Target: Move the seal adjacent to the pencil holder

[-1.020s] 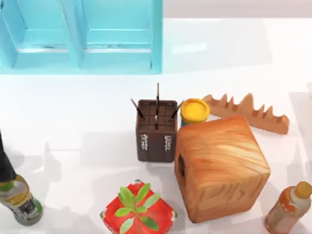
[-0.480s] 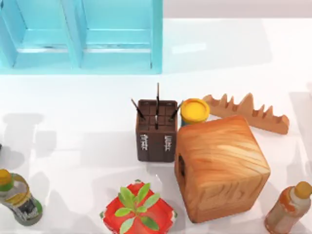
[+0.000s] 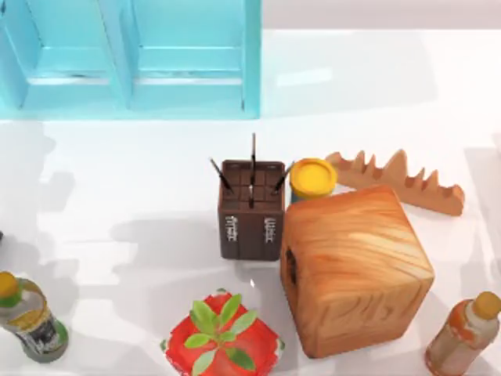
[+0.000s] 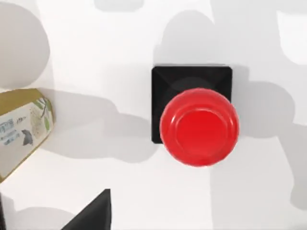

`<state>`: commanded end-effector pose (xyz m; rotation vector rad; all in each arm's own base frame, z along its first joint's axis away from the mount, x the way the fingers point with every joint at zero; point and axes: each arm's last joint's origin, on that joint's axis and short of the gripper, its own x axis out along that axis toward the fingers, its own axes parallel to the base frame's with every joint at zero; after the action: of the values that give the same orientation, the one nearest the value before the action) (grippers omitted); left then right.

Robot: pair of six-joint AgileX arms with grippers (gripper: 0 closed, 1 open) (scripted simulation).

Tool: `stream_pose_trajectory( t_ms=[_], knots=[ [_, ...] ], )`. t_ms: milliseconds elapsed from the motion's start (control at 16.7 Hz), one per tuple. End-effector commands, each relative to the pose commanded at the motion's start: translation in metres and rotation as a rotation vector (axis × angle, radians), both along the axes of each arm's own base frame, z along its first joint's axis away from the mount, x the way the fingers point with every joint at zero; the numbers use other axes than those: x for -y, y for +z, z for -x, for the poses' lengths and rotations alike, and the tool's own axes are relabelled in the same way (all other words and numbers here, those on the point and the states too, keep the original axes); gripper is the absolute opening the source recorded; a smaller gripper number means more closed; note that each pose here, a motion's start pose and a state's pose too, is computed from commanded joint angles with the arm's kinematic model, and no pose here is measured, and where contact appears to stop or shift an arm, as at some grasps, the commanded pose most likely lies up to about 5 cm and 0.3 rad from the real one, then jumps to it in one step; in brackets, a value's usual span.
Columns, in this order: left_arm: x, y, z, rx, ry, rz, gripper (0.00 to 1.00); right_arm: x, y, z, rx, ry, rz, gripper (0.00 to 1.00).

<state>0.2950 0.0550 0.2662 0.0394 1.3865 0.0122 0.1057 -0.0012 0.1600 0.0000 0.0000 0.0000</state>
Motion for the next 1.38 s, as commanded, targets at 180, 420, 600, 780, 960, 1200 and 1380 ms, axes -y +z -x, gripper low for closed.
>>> stream_pose_trajectory(
  t_ms=[180, 420, 600, 780, 960, 1200, 1380],
  knots=[
    [-0.010, -0.011, -0.025, -0.131, -0.002, 0.022, 1.00, 0.000, 0.000, 0.000, 0.000, 0.000, 0.000, 1.00],
    [-0.015, -0.017, -0.034, -0.185, -0.002, 0.032, 1.00, 0.000, 0.000, 0.000, 0.000, 0.000, 0.000, 1.00],
    [-0.013, -0.017, -0.034, -0.183, -0.007, 0.031, 1.00, 0.000, 0.000, 0.000, 0.000, 0.000, 0.000, 1.00],
    [-0.014, -0.028, -0.035, -0.188, -0.002, 0.033, 1.00, 0.000, 0.000, 0.000, 0.000, 0.000, 0.000, 1.00],
    [-0.015, -0.055, -0.038, -0.185, -0.003, 0.032, 1.00, 0.000, 0.000, 0.000, 0.000, 0.000, 0.000, 1.00],
    [-0.015, -0.097, -0.037, -0.182, -0.002, 0.031, 1.00, 0.000, 0.000, 0.000, 0.000, 0.000, 0.000, 1.00],
    [-0.015, -0.116, -0.034, -0.185, -0.002, 0.032, 1.00, 0.000, 0.000, 0.000, 0.000, 0.000, 0.000, 1.00]
  ],
)
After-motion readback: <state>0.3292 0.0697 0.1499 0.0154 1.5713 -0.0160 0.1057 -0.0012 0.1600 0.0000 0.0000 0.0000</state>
